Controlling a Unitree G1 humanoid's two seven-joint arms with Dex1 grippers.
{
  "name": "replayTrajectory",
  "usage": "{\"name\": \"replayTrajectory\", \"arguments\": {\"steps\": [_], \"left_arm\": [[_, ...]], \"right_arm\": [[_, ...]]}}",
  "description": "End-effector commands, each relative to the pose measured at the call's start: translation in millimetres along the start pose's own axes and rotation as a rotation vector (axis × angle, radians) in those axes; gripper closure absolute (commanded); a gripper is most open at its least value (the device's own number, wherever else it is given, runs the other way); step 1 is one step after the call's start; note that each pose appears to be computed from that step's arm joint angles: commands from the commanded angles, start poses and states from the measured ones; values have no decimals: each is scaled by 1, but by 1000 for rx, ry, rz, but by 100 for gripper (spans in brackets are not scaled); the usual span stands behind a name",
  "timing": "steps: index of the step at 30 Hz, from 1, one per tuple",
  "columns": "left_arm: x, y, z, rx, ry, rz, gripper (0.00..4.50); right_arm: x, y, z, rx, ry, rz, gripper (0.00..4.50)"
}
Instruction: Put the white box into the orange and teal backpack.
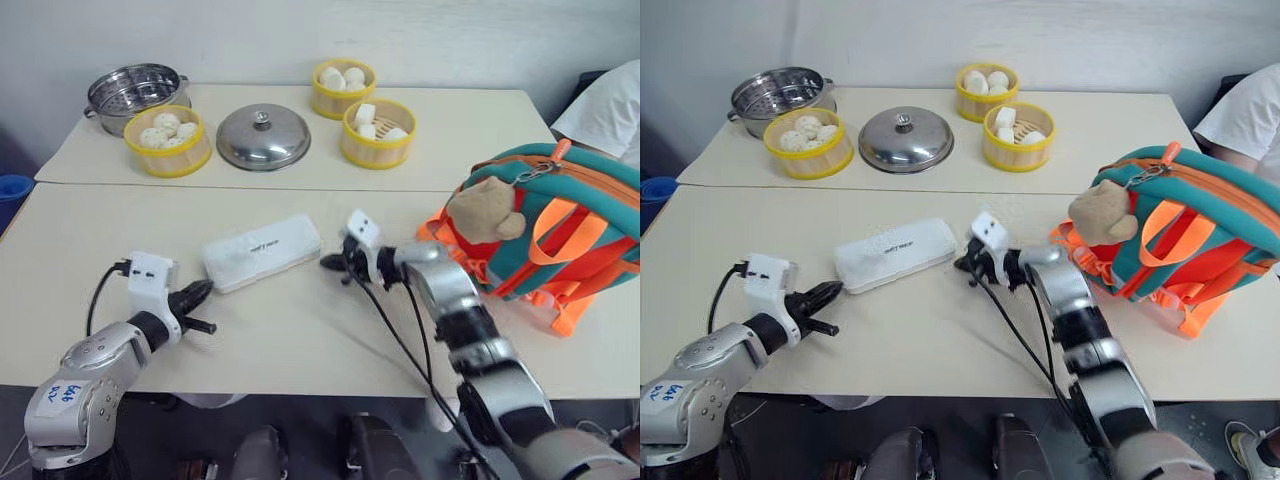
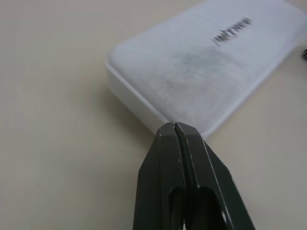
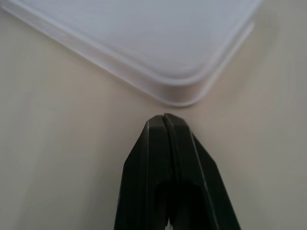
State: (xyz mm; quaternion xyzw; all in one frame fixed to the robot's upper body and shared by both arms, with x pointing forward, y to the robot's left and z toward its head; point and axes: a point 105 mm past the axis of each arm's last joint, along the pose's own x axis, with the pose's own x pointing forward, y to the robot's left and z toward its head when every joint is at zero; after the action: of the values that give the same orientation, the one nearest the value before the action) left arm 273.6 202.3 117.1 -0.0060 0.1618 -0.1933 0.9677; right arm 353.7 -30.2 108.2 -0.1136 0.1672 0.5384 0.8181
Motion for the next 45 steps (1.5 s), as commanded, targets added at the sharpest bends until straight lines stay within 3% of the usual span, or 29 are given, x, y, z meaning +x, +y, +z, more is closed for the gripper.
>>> {"name": "replayTrajectory", "arguments": {"steps": [1, 5, 10, 14, 19, 28, 38, 45], "left_arm": [[-3, -11, -7, 1, -7, -50, 448], [-18, 12, 5, 26, -115, 84, 448], [-37, 58, 11, -30, -179, 339, 448], [-30, 63, 9, -60, -177, 359, 448], [-11, 56, 4, -168, -154, 366, 448], [17, 22, 5, -227, -123, 313, 448], [24, 10, 12, -146, -111, 228, 448], [22, -1, 3, -40, -28, 89, 448]], "right_arm": [[-11, 25, 0, -6, 11, 38, 450], [-24, 17, 1, 7, -8, -49, 450], [-28, -30, 32, -67, -118, -311, 450], [-19, -65, 49, -98, -146, -496, 450], [7, -90, 61, -104, -78, -631, 450], [41, -74, 81, -148, -132, -435, 450], [41, -47, 54, -134, -103, -146, 450], [13, -3, 31, -102, -108, 55, 450]]}}
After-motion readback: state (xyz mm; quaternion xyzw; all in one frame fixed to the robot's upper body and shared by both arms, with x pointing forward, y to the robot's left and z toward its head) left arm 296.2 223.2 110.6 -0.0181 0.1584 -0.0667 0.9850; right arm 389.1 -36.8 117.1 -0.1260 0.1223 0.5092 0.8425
